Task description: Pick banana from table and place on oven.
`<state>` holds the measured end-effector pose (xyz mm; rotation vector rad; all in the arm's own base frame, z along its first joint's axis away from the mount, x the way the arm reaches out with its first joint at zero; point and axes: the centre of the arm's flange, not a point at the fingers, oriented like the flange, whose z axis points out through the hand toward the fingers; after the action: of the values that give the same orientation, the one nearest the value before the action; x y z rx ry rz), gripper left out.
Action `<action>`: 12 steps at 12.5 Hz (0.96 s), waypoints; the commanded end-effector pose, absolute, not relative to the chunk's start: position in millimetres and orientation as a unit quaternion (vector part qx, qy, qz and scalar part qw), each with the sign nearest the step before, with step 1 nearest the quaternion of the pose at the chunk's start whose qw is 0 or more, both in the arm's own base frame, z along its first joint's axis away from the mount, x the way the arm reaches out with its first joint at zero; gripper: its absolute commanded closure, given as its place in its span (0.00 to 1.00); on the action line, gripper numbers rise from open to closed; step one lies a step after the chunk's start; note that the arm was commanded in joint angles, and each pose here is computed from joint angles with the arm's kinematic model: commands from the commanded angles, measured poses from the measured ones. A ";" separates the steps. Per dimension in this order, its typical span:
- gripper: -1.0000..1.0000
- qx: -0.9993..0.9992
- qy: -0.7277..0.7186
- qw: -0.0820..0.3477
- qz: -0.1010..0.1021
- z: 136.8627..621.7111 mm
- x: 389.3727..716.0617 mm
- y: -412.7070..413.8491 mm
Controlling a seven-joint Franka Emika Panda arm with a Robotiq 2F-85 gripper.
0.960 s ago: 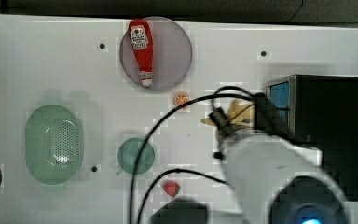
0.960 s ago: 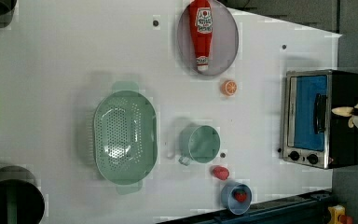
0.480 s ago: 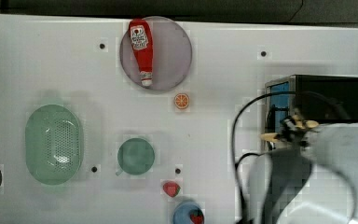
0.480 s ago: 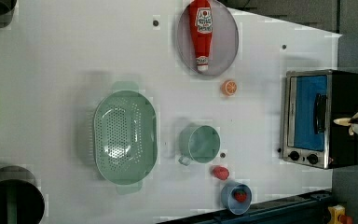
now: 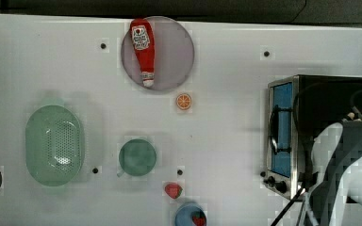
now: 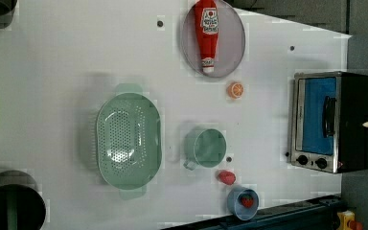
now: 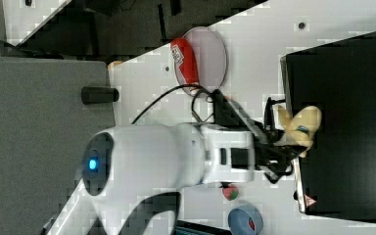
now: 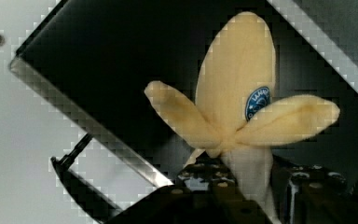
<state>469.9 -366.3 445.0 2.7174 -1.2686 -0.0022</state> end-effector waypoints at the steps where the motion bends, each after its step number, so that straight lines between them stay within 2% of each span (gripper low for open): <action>1: 0.74 0.930 -0.365 0.045 0.000 427.1 493.4 -361.6; 3: 0.74 0.931 -0.363 0.040 -0.002 416.5 492.4 -368.3; 4: 0.70 0.937 -0.346 0.044 0.006 417.0 494.3 -369.7; 5: 0.60 0.941 -0.334 0.047 0.014 419.0 495.9 -370.6; 9: 0.14 0.942 -0.333 0.043 0.006 415.5 493.0 -369.6; 10: 0.00 0.942 -0.332 0.043 0.009 421.8 492.4 -369.4; 12: 0.00 0.945 -0.325 0.038 0.019 455.4 490.2 -364.1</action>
<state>488.7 -368.2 402.9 2.8572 -1.0882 -0.0742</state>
